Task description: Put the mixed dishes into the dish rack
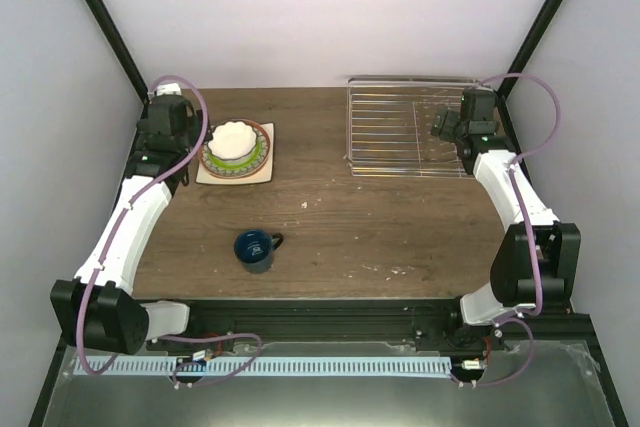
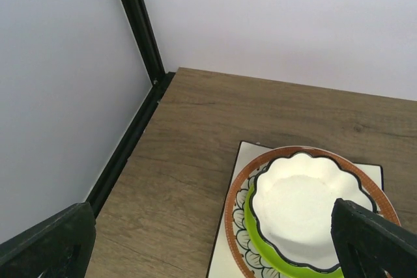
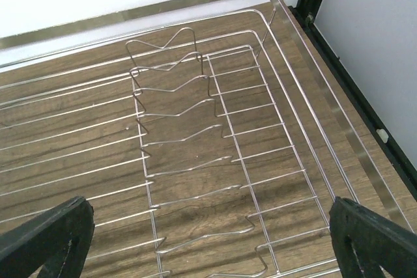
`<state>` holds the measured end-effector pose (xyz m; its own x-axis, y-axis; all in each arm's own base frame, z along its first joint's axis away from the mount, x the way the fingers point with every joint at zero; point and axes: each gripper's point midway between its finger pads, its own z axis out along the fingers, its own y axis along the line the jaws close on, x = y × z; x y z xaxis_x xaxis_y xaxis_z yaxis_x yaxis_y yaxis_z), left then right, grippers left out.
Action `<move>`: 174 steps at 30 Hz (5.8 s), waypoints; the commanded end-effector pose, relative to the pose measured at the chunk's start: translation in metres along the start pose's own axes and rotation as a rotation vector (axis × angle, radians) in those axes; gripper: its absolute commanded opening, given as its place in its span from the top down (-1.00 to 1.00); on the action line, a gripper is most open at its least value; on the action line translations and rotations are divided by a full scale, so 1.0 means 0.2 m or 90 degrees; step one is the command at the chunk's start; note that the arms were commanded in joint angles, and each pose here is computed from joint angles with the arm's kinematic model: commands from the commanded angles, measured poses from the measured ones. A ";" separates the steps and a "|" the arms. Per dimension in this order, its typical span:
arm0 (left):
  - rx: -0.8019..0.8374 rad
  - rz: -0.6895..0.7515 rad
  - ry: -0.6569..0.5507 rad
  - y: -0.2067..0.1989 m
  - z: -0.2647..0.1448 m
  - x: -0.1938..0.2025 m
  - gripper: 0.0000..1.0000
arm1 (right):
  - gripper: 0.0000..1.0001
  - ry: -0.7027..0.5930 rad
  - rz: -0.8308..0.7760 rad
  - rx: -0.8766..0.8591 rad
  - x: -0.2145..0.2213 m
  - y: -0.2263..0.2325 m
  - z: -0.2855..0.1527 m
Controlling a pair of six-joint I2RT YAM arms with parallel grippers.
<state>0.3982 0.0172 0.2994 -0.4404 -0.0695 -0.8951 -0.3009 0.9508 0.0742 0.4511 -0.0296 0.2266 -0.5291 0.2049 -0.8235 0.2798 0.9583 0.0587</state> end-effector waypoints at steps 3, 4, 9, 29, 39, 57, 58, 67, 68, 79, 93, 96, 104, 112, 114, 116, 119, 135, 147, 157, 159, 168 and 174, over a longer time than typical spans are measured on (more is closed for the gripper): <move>0.014 -0.003 -0.027 0.00 -0.03 -0.04 -1.00 | -1.00 -0.019 0.000 -0.003 -0.08 0.00 -0.07; 0.013 -0.007 -0.026 0.00 -0.03 -0.04 -0.99 | -1.00 -0.018 0.000 -0.003 -0.08 0.00 -0.07; 0.043 -0.013 -0.043 -0.03 -0.06 -0.05 -1.00 | -1.00 -0.023 -0.005 -0.003 -0.12 0.01 -0.08; 0.114 -0.016 0.042 -0.06 0.01 -0.01 -1.00 | -1.00 0.147 -0.101 -0.033 -0.16 0.15 0.19; 0.105 -0.026 0.048 -0.02 0.01 0.01 -1.00 | -1.00 0.273 -0.117 -0.025 0.10 0.16 0.43; 0.103 -0.034 0.080 -0.02 0.08 0.08 -1.00 | -1.00 0.353 -0.143 0.019 0.43 0.07 0.59; 0.103 -0.033 0.081 -0.02 0.08 0.08 -1.00 | -1.00 0.354 -0.144 0.019 0.44 0.07 0.59; 0.103 -0.037 0.098 -0.03 0.12 0.12 -1.00 | -1.00 0.381 -0.126 -0.005 0.60 0.08 0.58; 0.104 -0.038 0.098 -0.03 0.13 0.13 -1.00 | -1.00 0.384 -0.125 -0.008 0.61 0.09 0.56; 0.118 -0.045 0.107 -0.06 0.16 0.13 -0.99 | -1.00 0.401 -0.138 -0.040 0.74 0.23 0.45; 0.123 -0.057 0.115 -0.07 0.16 0.14 -1.00 | -1.00 0.419 -0.195 -0.084 0.93 0.47 0.25; 0.124 -0.059 0.116 -0.07 0.16 0.14 -0.99 | -1.00 0.428 -0.216 -0.096 1.01 0.53 0.21; 0.131 -0.062 0.115 -0.08 0.15 0.13 -1.00 | -1.00 0.430 -0.285 -0.144 1.14 0.67 0.08; 0.139 -0.064 0.119 -0.09 0.13 0.13 -0.99 | -1.00 0.442 -0.332 -0.164 1.25 0.70 -0.04; 0.140 -0.065 0.121 -0.09 0.13 0.14 -0.99 | -1.00 0.442 -0.336 -0.167 1.27 0.70 -0.06; 0.143 -0.065 0.122 -0.09 0.13 0.14 -1.00 | -1.00 0.441 -0.340 -0.174 1.29 0.69 -0.09; 0.145 -0.065 0.123 -0.09 0.12 0.14 -0.99 | -1.00 0.442 -0.348 -0.179 1.31 0.67 -0.12; 0.133 -0.069 0.126 -0.07 0.10 0.18 -0.99 | -1.00 0.401 -0.313 -0.148 1.11 0.72 -0.17; 0.115 -0.063 0.143 -0.05 0.17 0.23 -1.00 | -1.00 0.353 -0.286 -0.120 0.77 0.78 -0.26; 0.140 -0.050 0.248 -0.14 0.42 0.42 -1.00 | -1.00 0.222 -0.257 -0.134 0.33 0.87 -0.38; 0.149 -0.050 0.273 -0.17 0.47 0.46 -0.99 | -1.00 0.201 -0.250 -0.147 0.28 0.90 -0.40; 0.169 -0.049 0.307 -0.25 0.63 0.53 -0.88 | -1.00 0.204 -0.250 -0.160 0.27 0.95 -0.37; 0.170 -0.045 0.336 -0.28 0.72 0.61 -0.80 | -1.00 0.207 -0.255 -0.154 0.29 0.95 -0.34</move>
<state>0.4762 0.0003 0.1299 -0.8001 -0.2158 -0.5596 -0.1638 0.9762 -0.1423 0.4137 0.1708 0.2231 -0.8005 -0.1571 -0.5784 -0.1507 0.9868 -0.0594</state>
